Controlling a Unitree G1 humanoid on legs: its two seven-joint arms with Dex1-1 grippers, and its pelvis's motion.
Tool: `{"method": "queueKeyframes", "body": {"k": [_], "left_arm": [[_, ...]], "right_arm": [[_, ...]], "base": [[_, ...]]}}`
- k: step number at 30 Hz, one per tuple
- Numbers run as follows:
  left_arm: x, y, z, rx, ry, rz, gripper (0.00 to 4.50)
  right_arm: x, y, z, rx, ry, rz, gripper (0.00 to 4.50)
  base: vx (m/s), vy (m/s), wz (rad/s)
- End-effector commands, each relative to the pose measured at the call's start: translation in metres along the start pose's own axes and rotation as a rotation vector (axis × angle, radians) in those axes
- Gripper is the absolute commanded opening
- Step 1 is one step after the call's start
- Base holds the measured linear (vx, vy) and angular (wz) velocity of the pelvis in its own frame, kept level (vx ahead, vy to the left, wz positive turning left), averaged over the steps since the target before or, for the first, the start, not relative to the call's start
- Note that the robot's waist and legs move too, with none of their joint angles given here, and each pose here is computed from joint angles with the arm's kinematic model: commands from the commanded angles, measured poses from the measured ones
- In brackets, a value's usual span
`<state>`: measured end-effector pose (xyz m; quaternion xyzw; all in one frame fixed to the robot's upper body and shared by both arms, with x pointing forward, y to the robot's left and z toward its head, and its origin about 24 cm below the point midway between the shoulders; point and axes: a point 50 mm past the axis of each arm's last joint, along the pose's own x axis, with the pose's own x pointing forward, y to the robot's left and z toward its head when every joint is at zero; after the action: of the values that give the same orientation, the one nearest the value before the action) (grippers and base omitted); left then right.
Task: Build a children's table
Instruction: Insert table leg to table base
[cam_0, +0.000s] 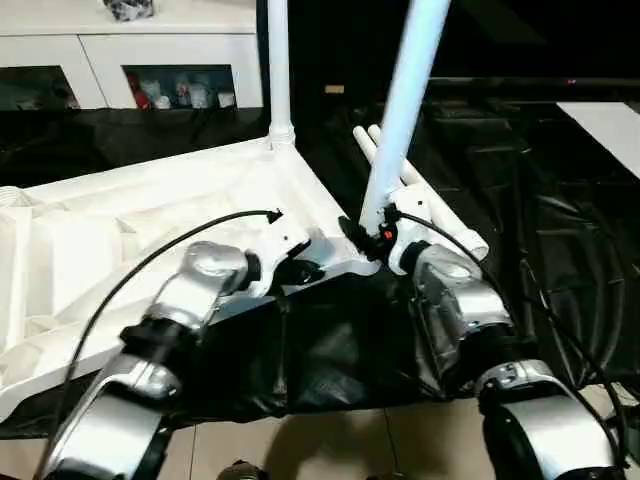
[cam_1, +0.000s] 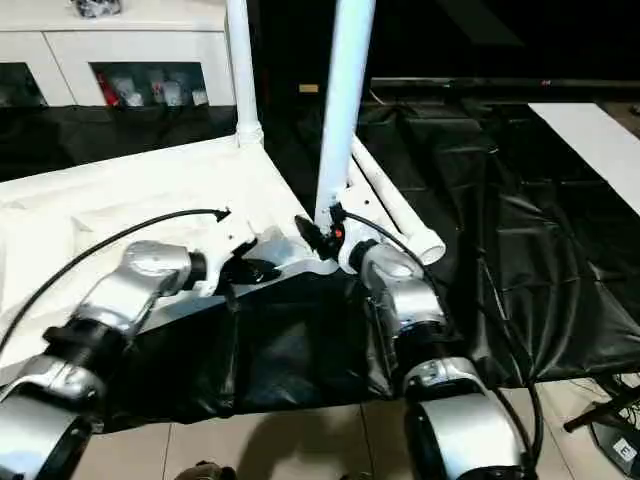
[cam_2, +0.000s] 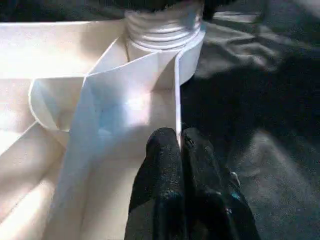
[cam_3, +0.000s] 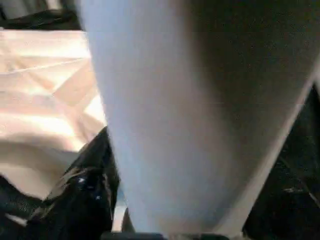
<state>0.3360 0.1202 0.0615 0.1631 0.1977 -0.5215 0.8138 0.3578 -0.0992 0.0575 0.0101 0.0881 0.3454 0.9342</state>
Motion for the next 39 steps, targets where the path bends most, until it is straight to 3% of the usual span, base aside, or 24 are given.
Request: {"method": "queueKeyframes", "body": {"k": [1, 4, 16, 24, 30, 34, 39], "left_arm": [[-0.003, -0.001, 0.031, 0.106, -0.133, -0.039, 0.0], [-0.007, -0.002, 0.026, 0.129, -0.118, -0.083, 0.0], [-0.02, -0.006, 0.013, 0.178, -0.074, -0.276, 0.0], [-0.024, -0.007, 0.007, 0.212, -0.027, -0.349, 0.0], [-0.026, -0.004, 0.004, 0.214, -0.011, -0.356, 0.0], [-0.024, -0.001, 0.005, 0.184, -0.029, -0.312, 0.0], [-0.012, 0.009, 0.01, 0.107, -0.051, -0.103, 0.0]], "right_arm": [[0.0, 0.009, -0.009, 0.002, 0.029, 0.071, 3.39], [-0.006, 0.006, -0.009, -0.039, 0.042, 0.131, 3.8], [-0.04, 0.001, -0.011, -0.148, 0.148, 0.458, 3.8], [-0.048, 0.002, -0.011, -0.162, 0.186, 0.559, 3.05], [-0.049, 0.007, -0.013, -0.144, 0.199, 0.597, 2.78], [-0.043, 0.009, -0.015, -0.101, 0.173, 0.543, 2.76], [-0.019, 0.01, -0.021, -0.04, 0.122, 0.258, 2.75]], "base": [[0.0, 0.0, 0.0], [0.0, 0.0, 0.0], [0.0, 0.0, 0.0], [0.0, 0.0, 0.0], [0.0, 0.0, 0.0], [0.0, 0.0, 0.0], [0.0, 0.0, 0.0]]}}
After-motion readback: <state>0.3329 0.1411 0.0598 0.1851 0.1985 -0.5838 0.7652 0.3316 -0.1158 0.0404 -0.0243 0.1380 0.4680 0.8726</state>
